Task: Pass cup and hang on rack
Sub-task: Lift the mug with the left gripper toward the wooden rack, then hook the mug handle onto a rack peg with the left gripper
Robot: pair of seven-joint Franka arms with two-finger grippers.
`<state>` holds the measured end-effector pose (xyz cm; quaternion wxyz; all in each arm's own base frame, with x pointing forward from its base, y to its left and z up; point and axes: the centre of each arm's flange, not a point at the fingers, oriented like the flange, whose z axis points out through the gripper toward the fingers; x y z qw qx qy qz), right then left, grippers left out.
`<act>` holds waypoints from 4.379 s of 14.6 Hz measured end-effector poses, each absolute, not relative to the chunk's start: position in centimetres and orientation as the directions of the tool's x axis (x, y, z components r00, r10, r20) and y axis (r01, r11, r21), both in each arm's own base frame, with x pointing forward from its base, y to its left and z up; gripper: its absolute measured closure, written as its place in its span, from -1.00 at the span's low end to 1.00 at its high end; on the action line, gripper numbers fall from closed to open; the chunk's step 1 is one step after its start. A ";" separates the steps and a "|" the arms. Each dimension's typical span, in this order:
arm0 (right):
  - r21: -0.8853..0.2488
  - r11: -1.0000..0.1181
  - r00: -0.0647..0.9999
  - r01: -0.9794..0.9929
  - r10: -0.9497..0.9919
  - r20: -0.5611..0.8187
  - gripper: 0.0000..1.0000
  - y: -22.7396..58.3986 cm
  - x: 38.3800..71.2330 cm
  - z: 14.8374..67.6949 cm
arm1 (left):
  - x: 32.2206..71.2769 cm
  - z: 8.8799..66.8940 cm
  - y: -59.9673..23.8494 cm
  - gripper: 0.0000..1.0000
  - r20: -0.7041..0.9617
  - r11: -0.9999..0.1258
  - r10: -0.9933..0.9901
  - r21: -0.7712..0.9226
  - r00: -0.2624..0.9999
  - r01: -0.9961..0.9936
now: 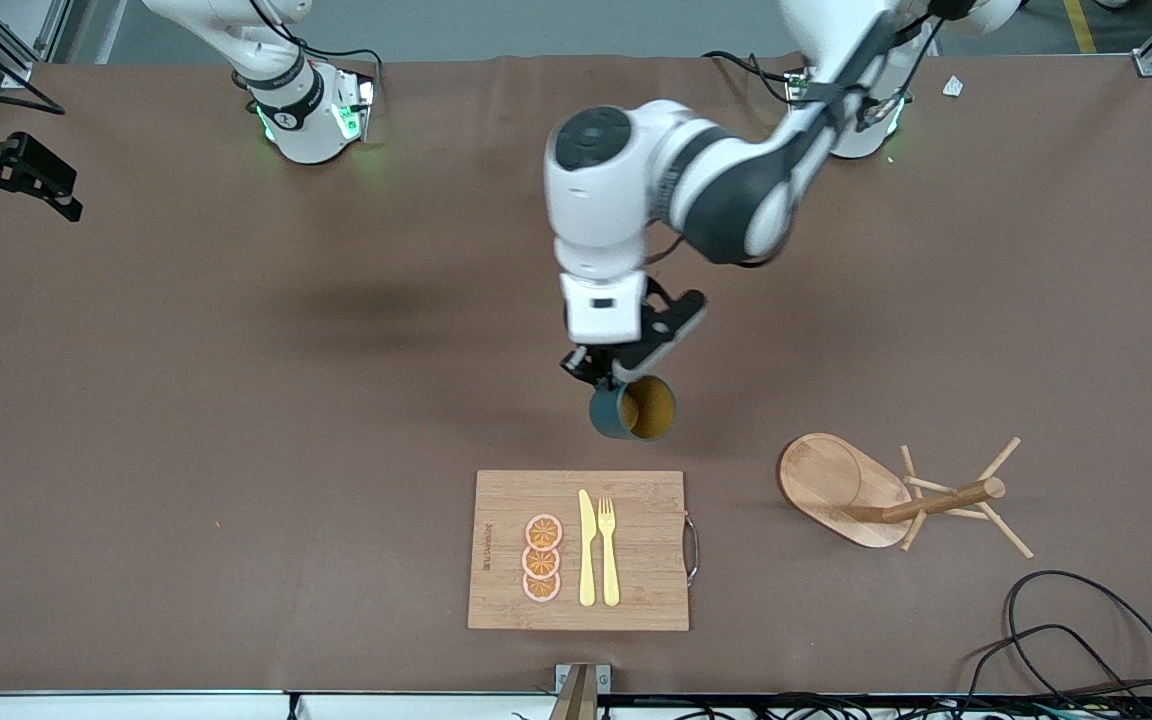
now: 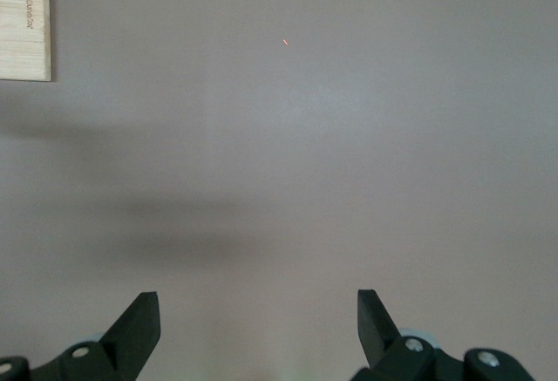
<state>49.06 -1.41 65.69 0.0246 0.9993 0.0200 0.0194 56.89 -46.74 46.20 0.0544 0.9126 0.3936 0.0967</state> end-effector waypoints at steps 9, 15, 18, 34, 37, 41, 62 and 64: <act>0.049 -0.997 0.998 0.056 0.057 0.019 -1.00 -0.6 48.9 65.6 | 67.5 53.7 -24.2 0.58 -0.411 -0.388 0.763 0.325 0.498 0.863; 0.046 -0.997 0.998 0.058 0.058 -0.007 -1.00 -0.5 49.2 64.7 | 69.7 53.7 -12.4 0.58 -0.697 -0.180 0.643 0.264 0.317 0.947; 0.045 -0.997 0.998 0.063 0.062 -0.012 -1.00 -0.3 49.4 64.4 | 69.9 52.3 -7.5 0.58 -0.785 -0.149 0.550 0.244 0.285 0.958; -0.049 -0.996 0.997 0.073 0.074 -0.006 -1.00 -2.8 49.7 64.0 | 71.3 41.5 -1.5 0.58 -0.904 -0.148 0.368 0.175 0.218 0.973; -0.027 -0.997 0.997 0.070 0.070 -0.011 -1.00 -3.5 49.8 63.9 | 71.4 40.2 -1.0 0.58 -0.907 -0.143 0.368 0.161 0.203 0.977; 0.002 -0.997 0.997 0.073 0.073 -0.016 -1.00 -3.6 49.8 63.8 | 71.5 39.7 -0.4 0.58 -0.907 -0.136 0.373 0.154 0.195 0.979; 0.003 -1.000 0.999 0.015 0.015 -0.030 -1.00 -3.4 49.8 63.7 | 71.5 37.1 4.9 0.58 -0.907 -0.065 0.400 0.115 0.132 0.991; 0.003 -1.000 0.999 0.015 0.015 -0.030 -1.00 -3.4 49.8 63.7 | 71.5 36.8 4.7 0.58 -0.908 -0.069 0.397 0.117 0.135 0.991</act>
